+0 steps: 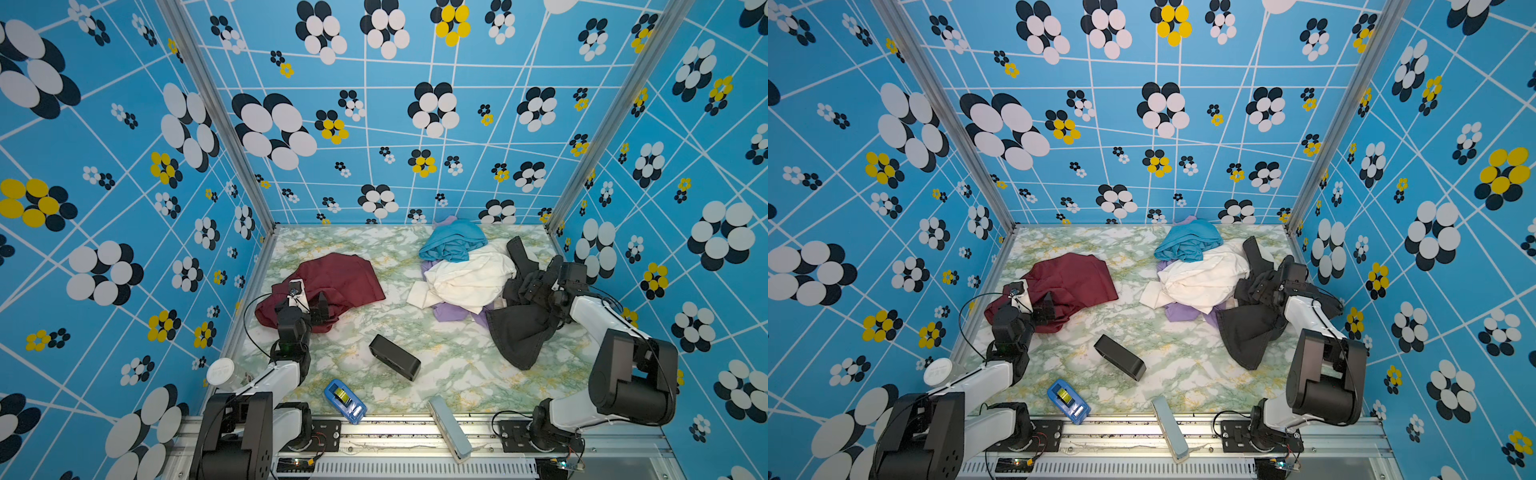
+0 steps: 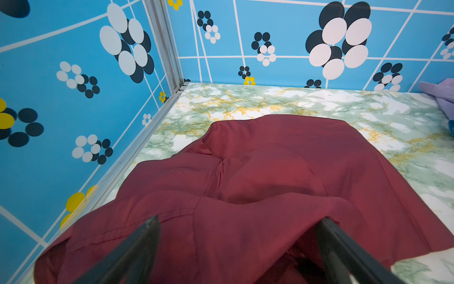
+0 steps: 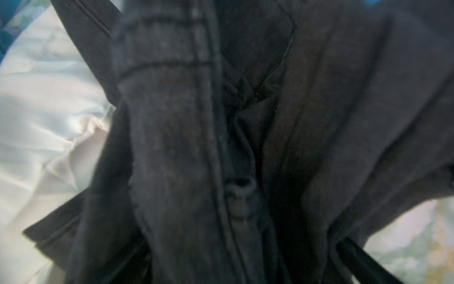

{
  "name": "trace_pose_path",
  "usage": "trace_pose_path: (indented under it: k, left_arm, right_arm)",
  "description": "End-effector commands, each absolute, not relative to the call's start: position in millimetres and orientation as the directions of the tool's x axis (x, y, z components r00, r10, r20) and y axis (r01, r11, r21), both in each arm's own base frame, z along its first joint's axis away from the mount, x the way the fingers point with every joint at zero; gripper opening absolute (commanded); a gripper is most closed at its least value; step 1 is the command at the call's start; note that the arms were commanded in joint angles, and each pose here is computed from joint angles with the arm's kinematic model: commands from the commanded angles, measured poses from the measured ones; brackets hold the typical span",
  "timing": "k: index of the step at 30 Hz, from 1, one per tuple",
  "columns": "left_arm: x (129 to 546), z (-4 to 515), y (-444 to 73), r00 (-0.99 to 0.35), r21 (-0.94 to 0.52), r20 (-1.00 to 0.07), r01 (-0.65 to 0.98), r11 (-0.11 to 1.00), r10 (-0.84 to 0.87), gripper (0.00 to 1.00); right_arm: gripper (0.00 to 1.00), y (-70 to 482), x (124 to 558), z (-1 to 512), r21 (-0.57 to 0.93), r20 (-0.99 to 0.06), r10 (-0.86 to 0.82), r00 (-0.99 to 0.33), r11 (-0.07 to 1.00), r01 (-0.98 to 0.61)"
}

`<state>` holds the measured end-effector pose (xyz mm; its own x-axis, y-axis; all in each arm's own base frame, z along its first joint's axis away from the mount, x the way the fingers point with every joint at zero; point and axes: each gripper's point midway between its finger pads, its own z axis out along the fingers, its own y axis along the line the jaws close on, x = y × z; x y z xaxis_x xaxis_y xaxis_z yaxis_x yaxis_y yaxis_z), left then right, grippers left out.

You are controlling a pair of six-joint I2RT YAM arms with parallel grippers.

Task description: Pick out a specific cloth from the pile

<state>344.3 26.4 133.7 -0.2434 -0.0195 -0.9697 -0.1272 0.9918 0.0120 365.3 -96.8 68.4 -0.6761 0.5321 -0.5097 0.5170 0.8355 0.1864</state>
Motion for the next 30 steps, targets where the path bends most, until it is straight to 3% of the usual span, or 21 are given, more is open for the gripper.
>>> trace_pose_path:
  k: [1,3,8,9,10,16,20,27,30]
  left_arm:
    - [340.4,132.6,27.6,-0.245,0.022,-0.969,-0.126,0.992,-0.010,0.99]
    - [340.4,133.3,27.7,-0.242,0.022,-0.970,-0.127,0.992,-0.010,0.99]
    - [340.0,132.8,28.0,-0.244,0.024,-0.970,-0.128,0.991,-0.009,0.99]
    - [339.9,132.4,28.0,-0.245,0.023,-0.969,-0.129,0.991,-0.009,0.99]
    - [339.9,133.1,28.2,-0.243,0.023,-0.970,-0.129,0.991,-0.009,0.99]
    - [337.9,132.8,27.8,-0.241,0.020,-0.970,-0.129,0.991,-0.012,0.99]
    - [336.4,133.7,27.6,-0.236,0.016,-0.972,-0.130,0.991,-0.015,0.99]
    - [333.9,134.5,27.6,-0.228,0.011,-0.973,-0.132,0.991,-0.019,0.99]
    - [332.5,134.4,28.1,-0.225,0.010,-0.974,-0.135,0.991,-0.021,0.99]
  right_arm:
    - [0.99,-72.0,380.7,55.5,0.328,-0.428,0.573,-0.699,0.819,0.470]
    - [0.90,-69.4,380.6,44.7,0.335,-0.397,0.580,-0.711,0.813,0.477]
    - [0.24,-70.2,377.3,44.5,0.333,-0.384,0.595,-0.706,0.803,0.495]
    - [0.06,-72.0,376.7,51.9,0.327,-0.399,0.593,-0.699,0.805,0.496]
    - [0.00,-75.2,376.0,61.3,0.317,-0.419,0.592,-0.688,0.806,0.501]
    - [0.00,-97.3,364.4,162.9,0.266,-0.633,0.546,-0.550,0.819,0.508]
    - [0.00,-97.1,355.8,242.6,0.314,-0.759,0.510,-0.405,0.831,0.460]
    - [0.00,-63.2,367.1,346.2,0.507,-0.807,0.546,-0.224,0.836,0.209]
    - [0.00,-40.0,380.7,370.3,0.558,-0.799,0.561,-0.214,0.826,0.083]
